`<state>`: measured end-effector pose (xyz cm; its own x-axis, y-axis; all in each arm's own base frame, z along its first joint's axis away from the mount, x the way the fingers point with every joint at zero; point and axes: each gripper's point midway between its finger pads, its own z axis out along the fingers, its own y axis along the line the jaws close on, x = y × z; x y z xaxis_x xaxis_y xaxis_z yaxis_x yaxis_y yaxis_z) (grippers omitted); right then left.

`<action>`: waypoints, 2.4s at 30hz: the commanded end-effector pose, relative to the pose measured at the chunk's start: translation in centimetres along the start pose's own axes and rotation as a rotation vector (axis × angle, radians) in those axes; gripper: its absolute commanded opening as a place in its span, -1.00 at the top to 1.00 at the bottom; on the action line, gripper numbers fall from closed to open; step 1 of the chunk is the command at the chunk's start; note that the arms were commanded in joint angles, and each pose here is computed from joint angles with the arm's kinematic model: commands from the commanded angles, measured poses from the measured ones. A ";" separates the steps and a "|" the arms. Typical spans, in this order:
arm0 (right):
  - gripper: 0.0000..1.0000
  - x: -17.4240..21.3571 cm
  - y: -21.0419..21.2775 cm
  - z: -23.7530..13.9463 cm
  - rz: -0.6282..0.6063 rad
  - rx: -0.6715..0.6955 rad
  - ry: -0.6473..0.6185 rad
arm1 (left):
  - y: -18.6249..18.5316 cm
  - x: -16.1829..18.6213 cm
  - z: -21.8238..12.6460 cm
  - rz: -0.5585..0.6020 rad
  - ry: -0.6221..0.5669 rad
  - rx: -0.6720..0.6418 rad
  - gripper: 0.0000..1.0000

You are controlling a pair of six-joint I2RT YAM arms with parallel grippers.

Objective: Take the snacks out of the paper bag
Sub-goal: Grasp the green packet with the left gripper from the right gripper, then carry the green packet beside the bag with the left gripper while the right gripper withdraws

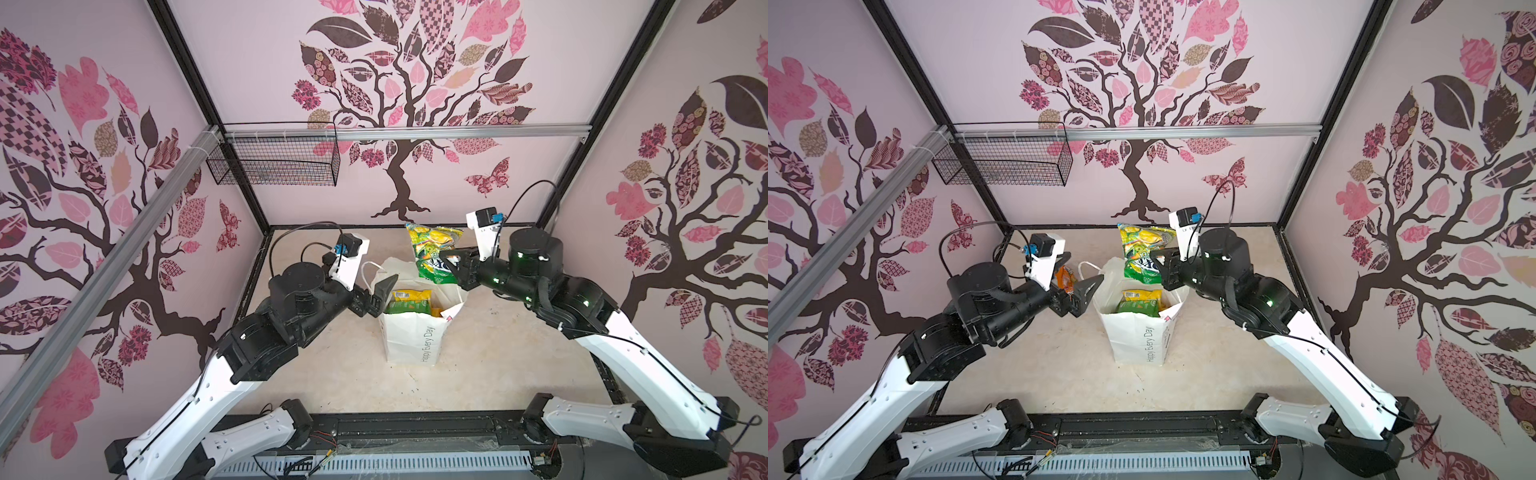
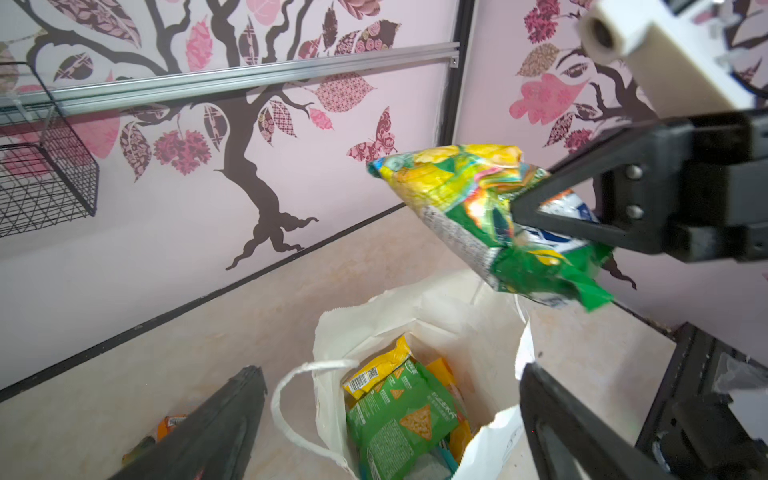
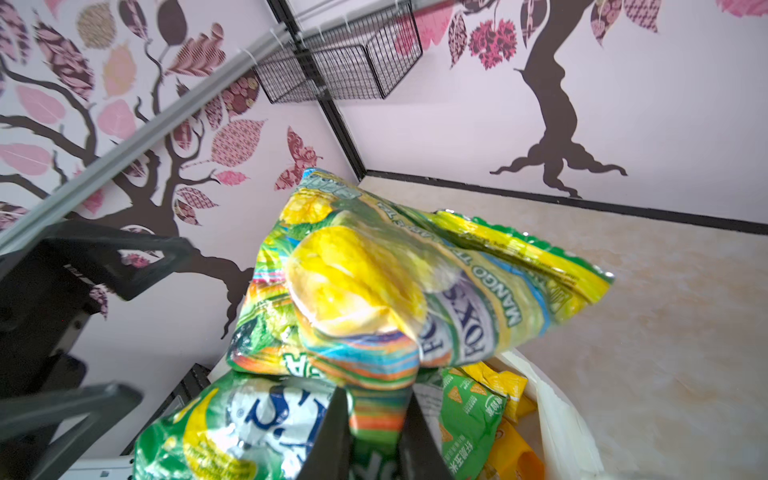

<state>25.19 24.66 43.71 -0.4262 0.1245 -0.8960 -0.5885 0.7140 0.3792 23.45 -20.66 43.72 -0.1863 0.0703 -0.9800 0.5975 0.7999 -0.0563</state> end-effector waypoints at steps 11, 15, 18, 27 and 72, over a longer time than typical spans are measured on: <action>1.00 -3.5 3.5 -2.6 -0.045 -0.166 -0.151 | 1.1 -6.7 4.0 -0.887 -0.036 0.369 -0.79; 1.00 -2.9 3.4 -2.3 -0.041 -0.166 -0.132 | 0.9 -6.6 4.6 -0.962 -0.018 0.422 -0.77; 1.00 -2.4 3.7 -2.0 -0.048 -0.193 -0.116 | 0.5 -6.2 5.1 -1.010 0.005 0.467 -0.78; 1.00 -0.8 4.1 0.2 -0.046 -0.219 -0.035 | -3.4 -4.1 7.1 -1.040 0.133 0.568 -0.69; -0.99 -1.7 1.7 -4.1 -0.024 -0.144 -0.255 | 7.9 -9.7 3.2 -0.813 -0.314 0.152 1.00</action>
<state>22.11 23.77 45.31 -0.2863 0.2501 -0.9249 -0.7061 0.5974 0.3802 32.29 -19.35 49.42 -0.4656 -0.6048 -0.6461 0.4754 0.4448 -0.7590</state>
